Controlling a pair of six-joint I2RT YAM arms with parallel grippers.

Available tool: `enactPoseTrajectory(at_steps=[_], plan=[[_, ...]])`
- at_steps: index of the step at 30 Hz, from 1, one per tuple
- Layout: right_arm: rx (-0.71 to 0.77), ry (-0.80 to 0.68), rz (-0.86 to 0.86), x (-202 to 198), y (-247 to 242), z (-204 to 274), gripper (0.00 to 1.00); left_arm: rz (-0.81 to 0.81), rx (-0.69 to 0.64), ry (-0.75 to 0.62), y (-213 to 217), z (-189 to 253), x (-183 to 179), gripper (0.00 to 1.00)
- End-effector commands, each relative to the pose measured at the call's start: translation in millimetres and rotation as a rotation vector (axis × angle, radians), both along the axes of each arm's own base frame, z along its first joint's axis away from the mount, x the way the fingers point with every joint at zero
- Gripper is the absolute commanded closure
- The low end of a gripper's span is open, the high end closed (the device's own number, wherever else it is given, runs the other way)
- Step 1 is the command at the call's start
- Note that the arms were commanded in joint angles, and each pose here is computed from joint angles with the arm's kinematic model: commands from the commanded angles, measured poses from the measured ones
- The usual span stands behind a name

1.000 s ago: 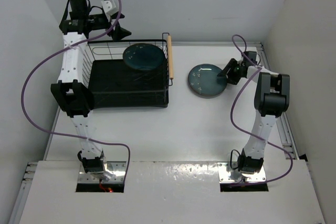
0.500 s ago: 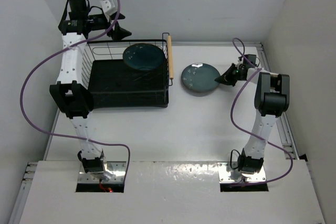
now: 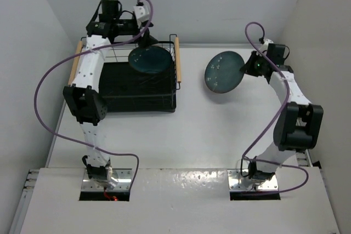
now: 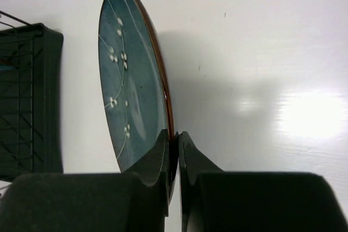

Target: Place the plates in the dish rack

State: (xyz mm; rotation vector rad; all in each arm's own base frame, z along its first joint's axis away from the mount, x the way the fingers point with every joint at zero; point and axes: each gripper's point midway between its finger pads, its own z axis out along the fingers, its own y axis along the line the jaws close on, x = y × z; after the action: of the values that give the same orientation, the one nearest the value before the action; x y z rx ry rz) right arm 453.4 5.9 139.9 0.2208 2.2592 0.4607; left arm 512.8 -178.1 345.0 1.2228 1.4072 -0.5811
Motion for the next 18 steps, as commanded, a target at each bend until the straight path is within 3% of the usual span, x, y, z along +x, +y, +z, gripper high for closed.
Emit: enactPoseTrajectory(at_steps=[1, 13, 18], plan=[[-0.115, -0.23, 0.106, 2.3, 6.1, 71.4, 1.0, -0.042, 0.02, -0.049, -26.8, 22.7, -26.2, 0.16], [-0.34, -0.38, 0.294, -77.6, 26.8, 130.5, 1.0, -0.308, 0.026, -0.005, -146.3, 8.6, -98.8, 0.08], [-0.3, -0.456, 0.389, -118.0, 48.9, 126.6, 1.0, -0.45, 0.031, 0.056, -200.2, -19.8, -131.6, 0.05]])
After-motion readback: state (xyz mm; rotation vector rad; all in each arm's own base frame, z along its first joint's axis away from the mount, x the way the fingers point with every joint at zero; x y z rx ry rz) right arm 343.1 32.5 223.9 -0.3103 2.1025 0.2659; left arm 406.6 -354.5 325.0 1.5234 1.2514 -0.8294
